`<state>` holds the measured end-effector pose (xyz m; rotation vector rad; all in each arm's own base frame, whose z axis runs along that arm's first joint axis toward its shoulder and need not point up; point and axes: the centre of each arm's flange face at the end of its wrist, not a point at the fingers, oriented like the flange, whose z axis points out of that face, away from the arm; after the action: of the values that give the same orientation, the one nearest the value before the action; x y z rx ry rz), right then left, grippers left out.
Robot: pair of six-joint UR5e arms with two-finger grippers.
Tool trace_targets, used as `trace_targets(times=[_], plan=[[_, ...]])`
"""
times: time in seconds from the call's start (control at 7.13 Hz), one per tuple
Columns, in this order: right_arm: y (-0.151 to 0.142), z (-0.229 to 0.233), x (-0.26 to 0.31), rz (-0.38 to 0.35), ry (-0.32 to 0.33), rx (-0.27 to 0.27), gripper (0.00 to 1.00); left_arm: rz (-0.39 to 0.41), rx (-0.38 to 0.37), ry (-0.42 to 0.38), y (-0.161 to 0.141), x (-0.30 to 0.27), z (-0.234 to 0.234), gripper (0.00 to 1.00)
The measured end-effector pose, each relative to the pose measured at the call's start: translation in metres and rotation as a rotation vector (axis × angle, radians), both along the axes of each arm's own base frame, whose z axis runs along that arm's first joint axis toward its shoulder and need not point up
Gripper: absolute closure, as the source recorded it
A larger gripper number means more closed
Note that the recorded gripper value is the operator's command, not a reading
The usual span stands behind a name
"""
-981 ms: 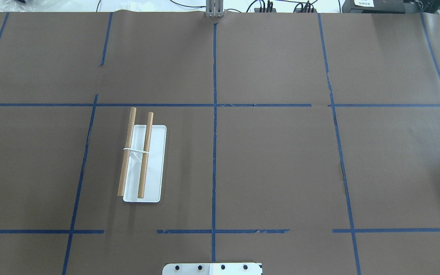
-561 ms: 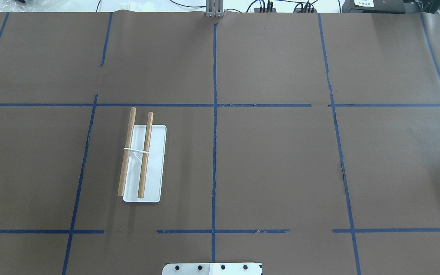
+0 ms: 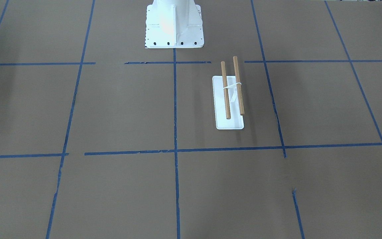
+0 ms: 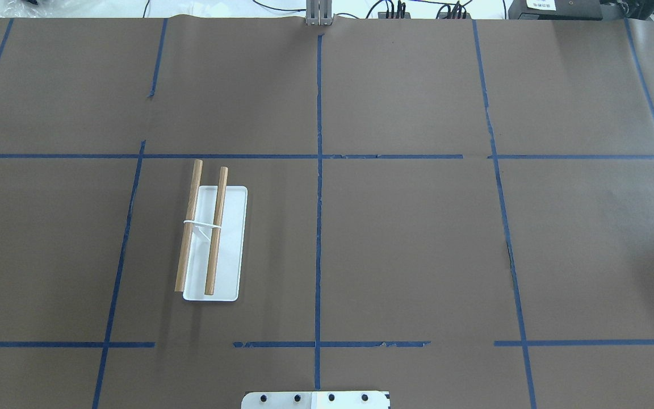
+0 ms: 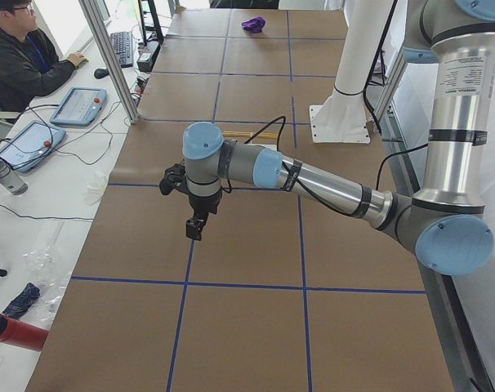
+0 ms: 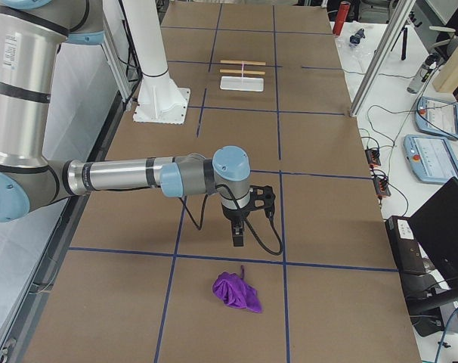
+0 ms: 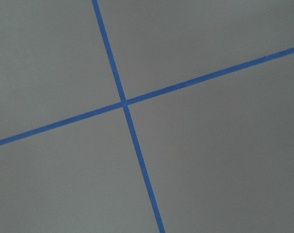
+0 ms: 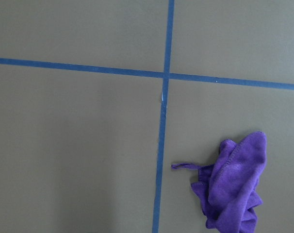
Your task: Hang towel on rack
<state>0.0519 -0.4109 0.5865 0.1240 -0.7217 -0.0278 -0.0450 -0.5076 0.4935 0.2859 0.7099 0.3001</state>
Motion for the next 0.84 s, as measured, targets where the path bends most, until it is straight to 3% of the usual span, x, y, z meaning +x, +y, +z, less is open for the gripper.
trace_targets(times=[0.14,0.42,0.7,0.84], plan=[[0.002,-0.001,-0.002,-0.024,-0.018,0.024,0.00,-0.007,0.065,0.003,-0.013,0.001,-0.016,0.00],[0.010,0.044,0.002,-0.183,0.046,0.134,0.00,-0.010,0.127,0.009,-0.024,0.001,-0.012,0.00],[0.014,0.086,0.002,-0.269,0.071,0.147,0.01,-0.008,0.145,0.012,-0.026,0.001,-0.009,0.00],[0.016,0.101,-0.003,-0.293,0.074,0.128,0.09,-0.007,0.149,0.013,-0.026,0.002,-0.010,0.00]])
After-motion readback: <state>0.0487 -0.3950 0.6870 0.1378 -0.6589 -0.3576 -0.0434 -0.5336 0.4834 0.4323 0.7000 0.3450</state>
